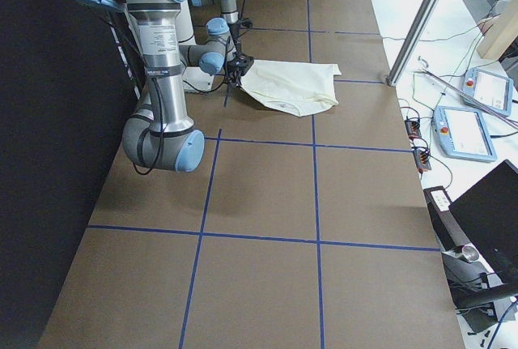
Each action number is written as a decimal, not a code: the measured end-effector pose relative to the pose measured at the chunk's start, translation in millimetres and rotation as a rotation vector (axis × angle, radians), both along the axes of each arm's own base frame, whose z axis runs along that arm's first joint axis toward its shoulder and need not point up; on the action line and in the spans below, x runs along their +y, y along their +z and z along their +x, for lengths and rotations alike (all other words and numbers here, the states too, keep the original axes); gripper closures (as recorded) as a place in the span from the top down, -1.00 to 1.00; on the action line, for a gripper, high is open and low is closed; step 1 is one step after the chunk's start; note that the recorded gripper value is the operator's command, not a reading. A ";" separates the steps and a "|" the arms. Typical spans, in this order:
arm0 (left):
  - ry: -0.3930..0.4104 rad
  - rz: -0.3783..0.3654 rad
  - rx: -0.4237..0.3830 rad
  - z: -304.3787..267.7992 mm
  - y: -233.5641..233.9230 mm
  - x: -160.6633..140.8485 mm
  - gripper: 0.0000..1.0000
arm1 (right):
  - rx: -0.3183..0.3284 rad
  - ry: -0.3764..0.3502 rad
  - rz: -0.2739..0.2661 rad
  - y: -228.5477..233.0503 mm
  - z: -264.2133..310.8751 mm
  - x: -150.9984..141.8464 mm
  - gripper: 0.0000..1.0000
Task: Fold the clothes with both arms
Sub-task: 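Lower both grippers to the shirt edge nearest the robot and grasp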
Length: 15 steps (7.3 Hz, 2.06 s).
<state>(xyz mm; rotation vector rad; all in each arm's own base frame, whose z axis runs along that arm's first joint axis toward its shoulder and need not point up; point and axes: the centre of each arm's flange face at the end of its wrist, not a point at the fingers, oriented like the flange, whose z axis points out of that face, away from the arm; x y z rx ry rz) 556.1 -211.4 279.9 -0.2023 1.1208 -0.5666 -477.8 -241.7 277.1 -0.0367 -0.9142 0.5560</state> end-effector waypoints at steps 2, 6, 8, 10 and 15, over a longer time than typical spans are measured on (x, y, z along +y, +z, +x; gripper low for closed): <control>-0.015 0.005 -0.001 -1.1 -0.3 -4.9 0.26 | -0.002 0.001 0.000 -0.9 0.9 -0.5 -1.00; -0.063 0.024 0.006 -6.8 -4.6 -15.4 0.24 | -0.006 0.002 0.001 -2.5 2.2 -0.4 -1.00; -0.061 0.022 -0.005 -2.5 0.8 -14.1 0.09 | -0.006 0.002 0.001 -2.5 2.2 -0.4 -1.00; -0.056 0.020 -0.013 1.5 4.0 -11.8 -0.49 | -0.007 0.002 0.001 -2.9 2.8 -0.5 -1.00; -0.037 0.023 -0.006 0.2 -3.2 -2.6 -1.00 | 0.001 0.003 0.000 1.2 6.3 -0.2 -1.00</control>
